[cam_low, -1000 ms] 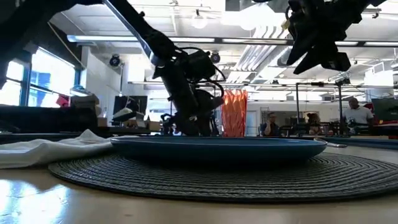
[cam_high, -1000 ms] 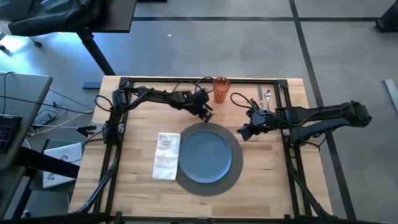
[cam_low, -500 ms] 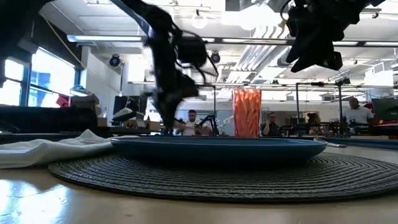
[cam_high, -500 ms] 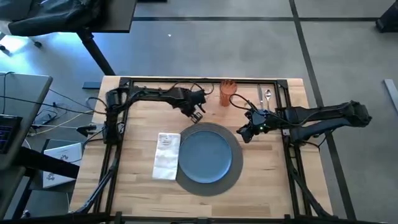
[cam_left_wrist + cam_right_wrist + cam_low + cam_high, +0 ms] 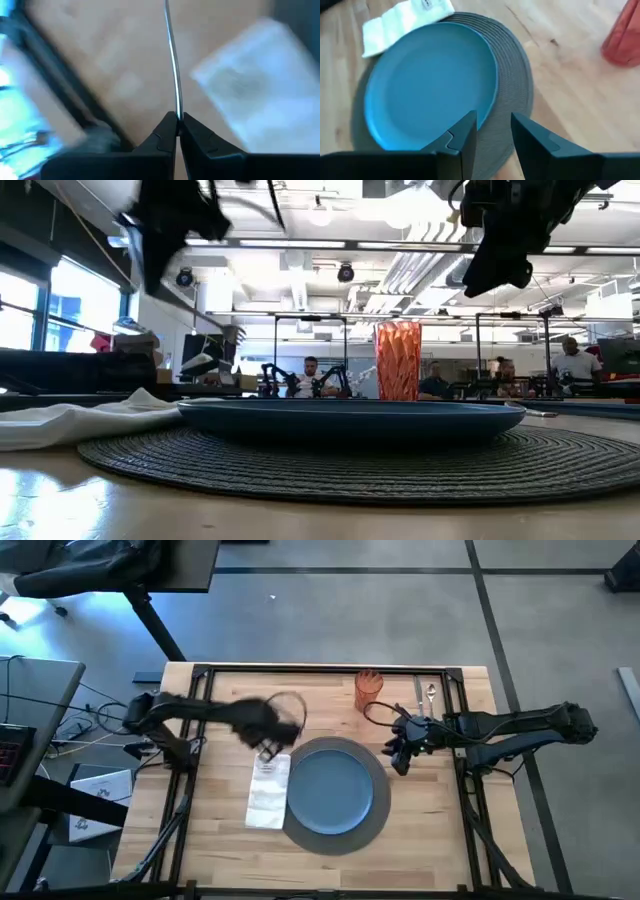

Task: Set table place
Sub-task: Put the silver fork on the white napkin

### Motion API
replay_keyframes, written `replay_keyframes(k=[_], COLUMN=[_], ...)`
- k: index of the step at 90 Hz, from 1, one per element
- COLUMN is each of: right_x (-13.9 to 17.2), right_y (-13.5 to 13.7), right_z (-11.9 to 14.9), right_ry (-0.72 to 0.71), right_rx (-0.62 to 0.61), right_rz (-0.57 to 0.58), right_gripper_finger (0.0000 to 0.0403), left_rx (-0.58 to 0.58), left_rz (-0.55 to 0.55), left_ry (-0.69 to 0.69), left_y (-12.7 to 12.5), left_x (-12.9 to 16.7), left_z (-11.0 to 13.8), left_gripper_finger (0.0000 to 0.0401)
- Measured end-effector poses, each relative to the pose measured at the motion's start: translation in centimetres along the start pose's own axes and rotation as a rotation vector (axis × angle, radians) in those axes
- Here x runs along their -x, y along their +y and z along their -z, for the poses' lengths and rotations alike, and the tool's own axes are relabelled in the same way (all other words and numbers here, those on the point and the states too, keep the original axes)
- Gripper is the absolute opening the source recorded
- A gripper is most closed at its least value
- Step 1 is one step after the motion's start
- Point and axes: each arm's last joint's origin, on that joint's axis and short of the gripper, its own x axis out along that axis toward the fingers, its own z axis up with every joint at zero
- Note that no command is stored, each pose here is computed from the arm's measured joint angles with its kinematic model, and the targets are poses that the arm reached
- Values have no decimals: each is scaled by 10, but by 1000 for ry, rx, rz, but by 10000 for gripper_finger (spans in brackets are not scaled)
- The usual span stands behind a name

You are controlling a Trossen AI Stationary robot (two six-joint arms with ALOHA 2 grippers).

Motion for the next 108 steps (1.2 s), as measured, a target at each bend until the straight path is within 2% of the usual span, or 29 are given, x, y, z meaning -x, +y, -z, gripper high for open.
replay_keyframes(k=[19, 27, 35, 43, 55, 69, 90, 108], right_x=[0, 0, 0, 0, 0, 0, 0, 0], right_y=[-1, -1, -1, -1, -1, 0, 0, 0], right_z=[0, 0, 0, 0, 0, 1, 1, 1], right_ry=[-14, -13, -13, -13, 0, 10, 15, 17], right_rx=[75, 94, 106, 112, 111, 110, 111, 111], right_rz=[30, 30, 30, 30, 18, -2, -8, -7], right_gripper_finger=[106, 106, 106, 106, 106, 106, 106, 106], left_rx=[132, 172, 187, 203, 248, 234, 205, 207], left_rz=[32, 18, 7, -31, -92, -94, -110, -104], left_ry=[62, 85, 68, 64, 89, 95, 85, 92], left_y=[-54, -74, -95, -109, -121, -129, -127, -127], left_x=[4, -6, -20, -35, -54, -67, -71, -78], left_z=[91, 117, 132, 134, 124, 109, 94, 93], left_gripper_finger=[0, 0, 0, 0, 0, 0, 0, 5])
